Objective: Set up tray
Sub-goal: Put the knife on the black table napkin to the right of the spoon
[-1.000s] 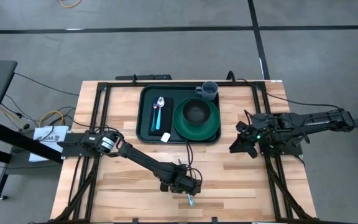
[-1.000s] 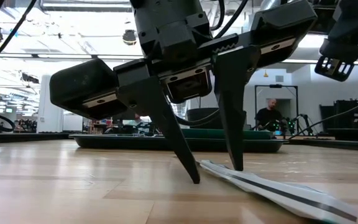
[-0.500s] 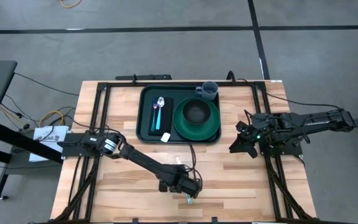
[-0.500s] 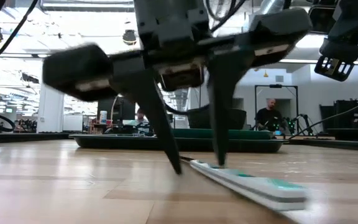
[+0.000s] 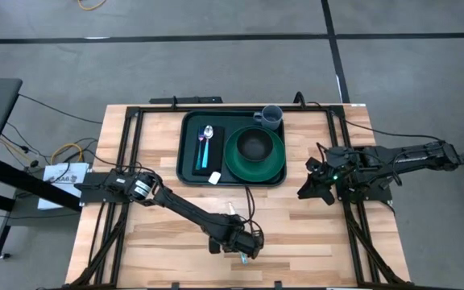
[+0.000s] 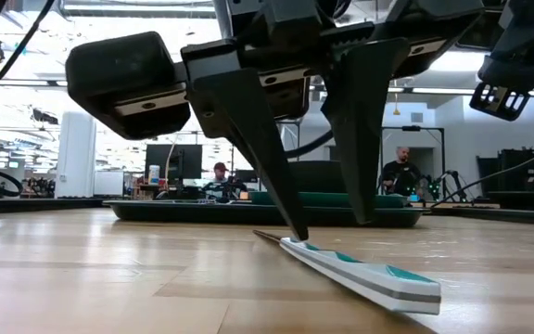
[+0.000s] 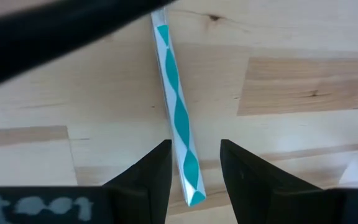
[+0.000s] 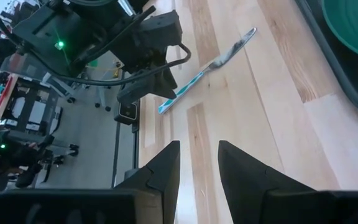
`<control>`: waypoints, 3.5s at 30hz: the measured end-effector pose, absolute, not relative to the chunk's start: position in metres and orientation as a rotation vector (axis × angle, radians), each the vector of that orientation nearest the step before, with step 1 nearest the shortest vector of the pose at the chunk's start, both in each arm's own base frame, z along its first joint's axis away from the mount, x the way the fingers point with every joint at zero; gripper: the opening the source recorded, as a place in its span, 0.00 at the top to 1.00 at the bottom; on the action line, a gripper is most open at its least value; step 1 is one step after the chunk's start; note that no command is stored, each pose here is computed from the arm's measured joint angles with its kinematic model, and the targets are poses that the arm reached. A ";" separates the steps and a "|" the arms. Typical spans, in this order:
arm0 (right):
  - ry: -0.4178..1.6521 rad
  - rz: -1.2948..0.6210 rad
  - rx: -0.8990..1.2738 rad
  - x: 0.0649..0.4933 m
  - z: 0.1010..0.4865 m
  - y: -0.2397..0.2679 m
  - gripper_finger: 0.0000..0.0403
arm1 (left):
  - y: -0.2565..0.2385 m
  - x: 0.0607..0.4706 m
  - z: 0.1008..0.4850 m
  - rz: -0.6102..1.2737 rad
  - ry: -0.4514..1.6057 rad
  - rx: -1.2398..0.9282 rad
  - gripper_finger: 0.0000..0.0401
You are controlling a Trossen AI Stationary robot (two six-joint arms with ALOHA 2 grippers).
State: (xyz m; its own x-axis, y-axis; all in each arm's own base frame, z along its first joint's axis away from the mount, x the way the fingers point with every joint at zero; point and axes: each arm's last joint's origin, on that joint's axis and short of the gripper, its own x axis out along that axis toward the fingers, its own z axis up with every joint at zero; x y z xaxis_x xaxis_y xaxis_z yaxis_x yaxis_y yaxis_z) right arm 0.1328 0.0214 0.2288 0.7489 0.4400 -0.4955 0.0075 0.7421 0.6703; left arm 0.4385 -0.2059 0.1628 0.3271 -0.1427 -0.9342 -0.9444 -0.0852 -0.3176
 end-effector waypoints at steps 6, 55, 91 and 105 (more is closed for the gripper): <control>0.691 0.272 0.682 0.133 0.229 0.021 0.75 | -0.208 0.438 0.163 0.938 1.018 -1.517 0.69; 0.690 0.273 0.679 0.133 0.229 0.022 0.75 | -0.212 0.425 0.149 0.990 1.178 -1.362 0.97; 0.743 0.261 0.664 0.130 0.224 0.021 0.75 | -0.030 0.400 0.251 1.181 1.208 -0.985 0.97; 0.754 0.251 0.681 0.129 0.224 0.021 0.75 | 0.094 0.378 0.268 1.128 1.140 -1.056 0.97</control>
State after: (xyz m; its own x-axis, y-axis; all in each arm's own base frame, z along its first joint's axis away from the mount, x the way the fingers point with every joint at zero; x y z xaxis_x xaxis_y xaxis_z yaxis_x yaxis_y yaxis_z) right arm 0.1291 0.0211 0.2236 0.7122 0.4415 -0.5457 0.0267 0.7598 0.6496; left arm 0.3777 0.0943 0.2684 0.0635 0.1133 -0.9915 -0.9902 0.1311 -0.0485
